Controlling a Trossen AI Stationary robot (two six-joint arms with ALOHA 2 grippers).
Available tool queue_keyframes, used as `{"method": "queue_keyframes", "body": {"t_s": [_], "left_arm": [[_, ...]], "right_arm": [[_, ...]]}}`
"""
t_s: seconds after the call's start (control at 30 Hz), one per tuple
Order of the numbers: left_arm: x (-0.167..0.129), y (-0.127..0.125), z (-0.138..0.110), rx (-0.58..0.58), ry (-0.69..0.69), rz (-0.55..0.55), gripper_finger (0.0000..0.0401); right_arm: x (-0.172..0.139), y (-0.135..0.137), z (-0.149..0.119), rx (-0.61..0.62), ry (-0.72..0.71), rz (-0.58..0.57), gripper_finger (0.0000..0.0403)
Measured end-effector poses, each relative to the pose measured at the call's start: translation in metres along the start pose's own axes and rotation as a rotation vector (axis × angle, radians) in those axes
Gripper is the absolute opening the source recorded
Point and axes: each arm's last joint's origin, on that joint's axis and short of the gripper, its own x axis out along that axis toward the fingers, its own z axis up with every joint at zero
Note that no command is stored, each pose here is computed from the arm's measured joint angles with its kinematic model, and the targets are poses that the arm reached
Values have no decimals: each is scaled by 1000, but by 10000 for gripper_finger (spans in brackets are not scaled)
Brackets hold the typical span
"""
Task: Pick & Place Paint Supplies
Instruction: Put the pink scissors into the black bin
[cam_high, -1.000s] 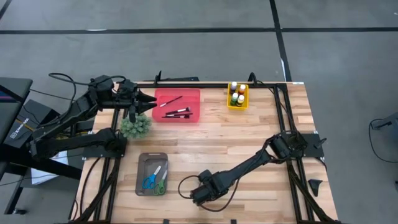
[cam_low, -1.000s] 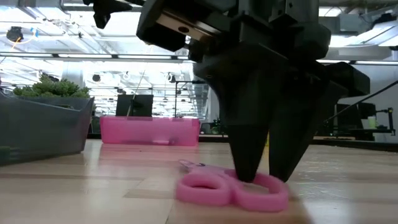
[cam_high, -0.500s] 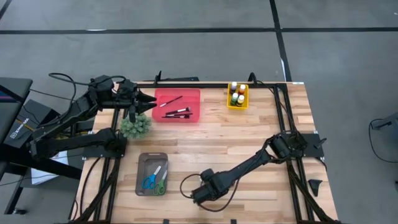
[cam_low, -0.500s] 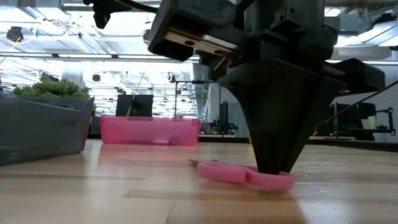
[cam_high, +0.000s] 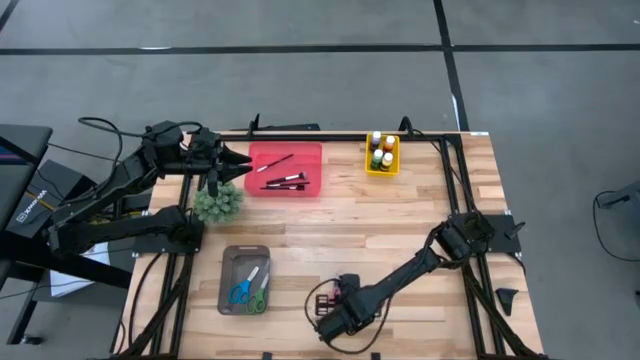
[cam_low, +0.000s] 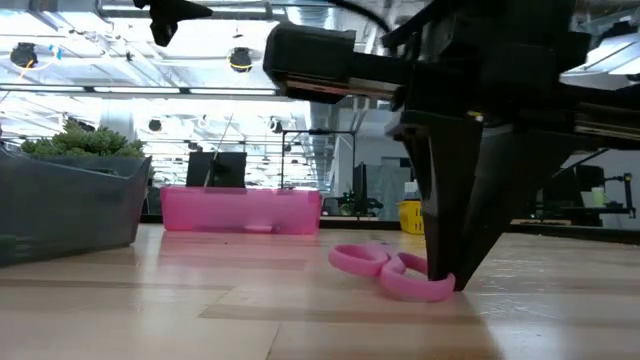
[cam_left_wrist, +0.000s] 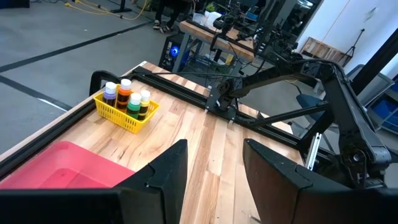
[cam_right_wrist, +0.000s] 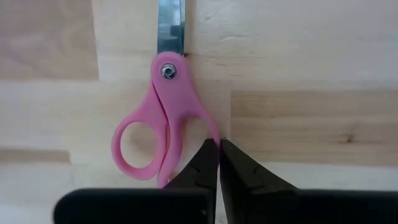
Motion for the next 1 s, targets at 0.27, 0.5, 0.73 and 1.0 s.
{"method": "queue_keyframes", "body": {"t_s": [0.27,0.5,0.73,1.0], "left_arm": [[0,0,0,2,0,0,150],[0,0,0,3,2,0,150],[1,0,0,9,2,1,150],[1,1,0,57,1,9,150]], "right_arm": [[-8,0,-9,117,-72,73,0],[-34,9,2,116,-139,78,0],[-60,11,20,95,-225,-2,0],[-70,2,24,14,-252,-103,0]]}}
